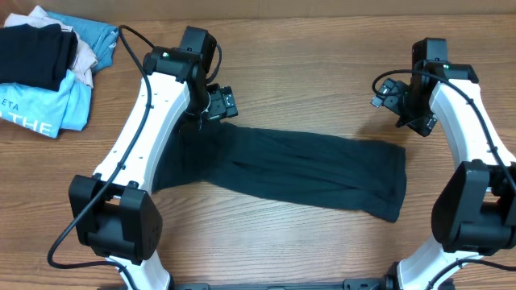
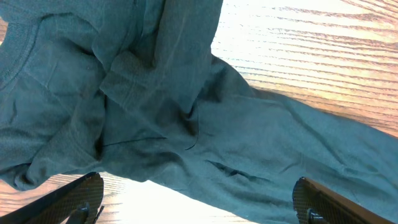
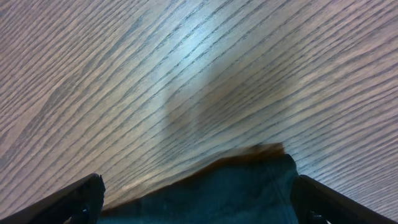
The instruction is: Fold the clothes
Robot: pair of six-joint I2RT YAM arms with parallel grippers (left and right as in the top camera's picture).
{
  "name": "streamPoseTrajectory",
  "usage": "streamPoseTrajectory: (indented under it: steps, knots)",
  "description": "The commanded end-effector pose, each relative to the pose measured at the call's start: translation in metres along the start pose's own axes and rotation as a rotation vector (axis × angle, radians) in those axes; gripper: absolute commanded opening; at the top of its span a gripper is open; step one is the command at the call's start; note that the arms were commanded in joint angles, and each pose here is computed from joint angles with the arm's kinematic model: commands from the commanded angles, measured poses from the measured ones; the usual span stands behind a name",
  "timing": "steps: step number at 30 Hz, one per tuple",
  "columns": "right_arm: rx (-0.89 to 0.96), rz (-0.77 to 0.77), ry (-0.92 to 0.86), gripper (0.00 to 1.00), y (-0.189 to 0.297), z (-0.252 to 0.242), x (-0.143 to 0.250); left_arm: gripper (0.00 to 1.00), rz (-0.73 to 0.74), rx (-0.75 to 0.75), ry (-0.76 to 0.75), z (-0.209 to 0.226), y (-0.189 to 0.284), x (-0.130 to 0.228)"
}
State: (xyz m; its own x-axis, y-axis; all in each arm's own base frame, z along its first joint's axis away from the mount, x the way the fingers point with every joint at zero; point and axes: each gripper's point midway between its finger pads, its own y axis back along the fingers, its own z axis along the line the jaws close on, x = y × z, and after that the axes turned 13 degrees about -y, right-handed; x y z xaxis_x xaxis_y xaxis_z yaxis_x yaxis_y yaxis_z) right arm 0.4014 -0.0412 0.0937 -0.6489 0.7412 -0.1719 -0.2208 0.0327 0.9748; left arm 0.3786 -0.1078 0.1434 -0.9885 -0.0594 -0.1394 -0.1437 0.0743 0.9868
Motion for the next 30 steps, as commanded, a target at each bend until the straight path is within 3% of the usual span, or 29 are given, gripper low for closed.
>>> streamPoseTrajectory:
  steps: [1, 9, 10, 11, 12, 15, 17, 19, 22, 24, 26, 28, 30]
  knots:
    - [-0.016, -0.032, 0.002, 1.0, 0.009, 0.004, -0.008, 1.0, -0.007, 0.014, -0.026, -0.004, 0.004, 0.002]
    - [-0.016, -0.032, 0.003, 1.0, 0.009, 0.004, -0.008, 1.0, -0.009, 0.01, -0.027, -0.003, 0.004, 0.002]
    - [-0.016, -0.032, 0.002, 1.0, 0.009, 0.004, -0.008, 1.0, -0.033, -0.045, -0.055, 0.006, 0.005, -0.003]
    - [-0.068, 0.011, -0.016, 1.0, 0.009, 0.013, -0.001, 1.0, -0.059, -0.133, -0.061, 0.021, 0.006, -0.008]
    - [-0.116, 0.094, -0.015, 1.0, 0.01, 0.02, 0.014, 1.0, -0.061, -0.14, -0.061, 0.022, 0.006, -0.008]
    - [-0.109, 0.15, 0.021, 1.0, 0.012, 0.015, 0.027, 1.0, -0.061, -0.14, -0.061, 0.022, 0.006, -0.008]
    - [-0.02, 0.144, 0.041, 1.0, 0.012, -0.01, 0.023, 1.0, -0.099, -0.119, -0.026, 0.018, 0.006, -0.017]
    - [0.22, 0.071, -0.133, 1.0, 0.027, -0.076, 0.0, 1.0, -0.092, -0.009, -0.007, -0.002, 0.005, -0.018]
    - [0.266, 0.072, -0.317, 1.0, 0.064, -0.13, -0.005, 1.0, -0.094, -0.004, -0.007, -0.003, 0.005, -0.018]
    - [0.25, 0.076, -0.378, 1.0, 0.084, -0.151, -0.001, 1.0, -0.101, 0.0, -0.007, -0.004, 0.006, -0.02]
    - [0.098, 0.14, -0.263, 1.0, 0.089, -0.138, 0.008, 1.0, -0.096, -0.001, -0.008, -0.003, 0.005, -0.019]
    - [-0.024, 0.269, -0.185, 1.0, 0.081, -0.121, 0.033, 1.0, -0.096, -0.002, -0.008, -0.003, 0.005, -0.019]
    - [-0.004, 0.359, -0.167, 1.0, 0.058, -0.13, 0.06, 1.0, -0.096, -0.003, -0.008, -0.003, 0.005, -0.019]
